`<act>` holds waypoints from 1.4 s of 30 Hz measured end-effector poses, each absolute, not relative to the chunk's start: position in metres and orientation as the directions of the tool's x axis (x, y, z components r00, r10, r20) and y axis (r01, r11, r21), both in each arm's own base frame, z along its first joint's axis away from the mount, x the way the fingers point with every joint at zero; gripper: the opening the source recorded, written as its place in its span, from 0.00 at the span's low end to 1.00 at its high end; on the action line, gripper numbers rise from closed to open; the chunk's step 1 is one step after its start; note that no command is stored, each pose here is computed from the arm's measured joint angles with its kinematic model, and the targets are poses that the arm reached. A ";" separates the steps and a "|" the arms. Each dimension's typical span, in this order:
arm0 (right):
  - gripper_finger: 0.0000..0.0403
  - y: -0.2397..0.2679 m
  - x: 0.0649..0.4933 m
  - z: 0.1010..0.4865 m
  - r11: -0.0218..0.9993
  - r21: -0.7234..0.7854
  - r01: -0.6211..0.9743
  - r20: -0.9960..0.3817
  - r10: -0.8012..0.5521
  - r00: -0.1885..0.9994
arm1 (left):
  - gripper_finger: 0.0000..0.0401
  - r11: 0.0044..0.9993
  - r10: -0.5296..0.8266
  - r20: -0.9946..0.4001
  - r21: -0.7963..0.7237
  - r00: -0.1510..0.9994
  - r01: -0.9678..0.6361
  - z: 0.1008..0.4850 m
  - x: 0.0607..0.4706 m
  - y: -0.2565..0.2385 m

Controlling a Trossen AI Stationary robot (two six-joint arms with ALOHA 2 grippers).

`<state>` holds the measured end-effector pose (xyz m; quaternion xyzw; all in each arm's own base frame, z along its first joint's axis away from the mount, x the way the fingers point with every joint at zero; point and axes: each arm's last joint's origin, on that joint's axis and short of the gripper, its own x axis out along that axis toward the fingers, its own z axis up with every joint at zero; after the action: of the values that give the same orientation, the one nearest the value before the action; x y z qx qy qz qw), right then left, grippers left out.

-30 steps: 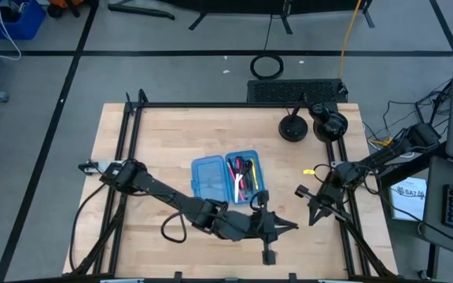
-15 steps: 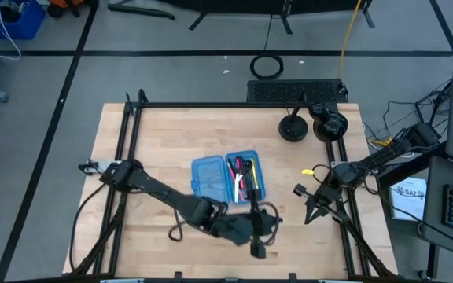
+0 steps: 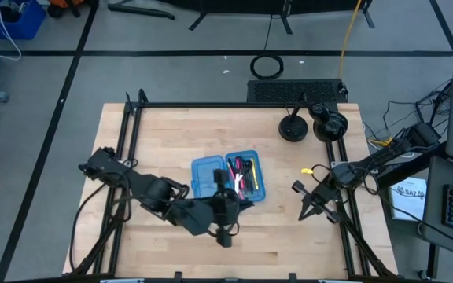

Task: Pick & place school supplies into a supply box
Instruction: Return to Home Position

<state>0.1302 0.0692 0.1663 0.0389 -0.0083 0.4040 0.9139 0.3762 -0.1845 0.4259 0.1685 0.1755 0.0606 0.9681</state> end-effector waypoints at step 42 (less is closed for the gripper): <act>0.00 0.050 0.148 0.170 0.977 0.031 -0.212 -0.015 0.212 0.977 | 0.00 0.968 -0.128 -0.075 0.206 0.989 0.141 0.303 0.160 -0.010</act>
<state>0.1483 0.0500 0.1695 0.0146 0.0089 0.1067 0.9941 0.1598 -0.0098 0.3034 0.1059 0.0307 -0.0677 0.9916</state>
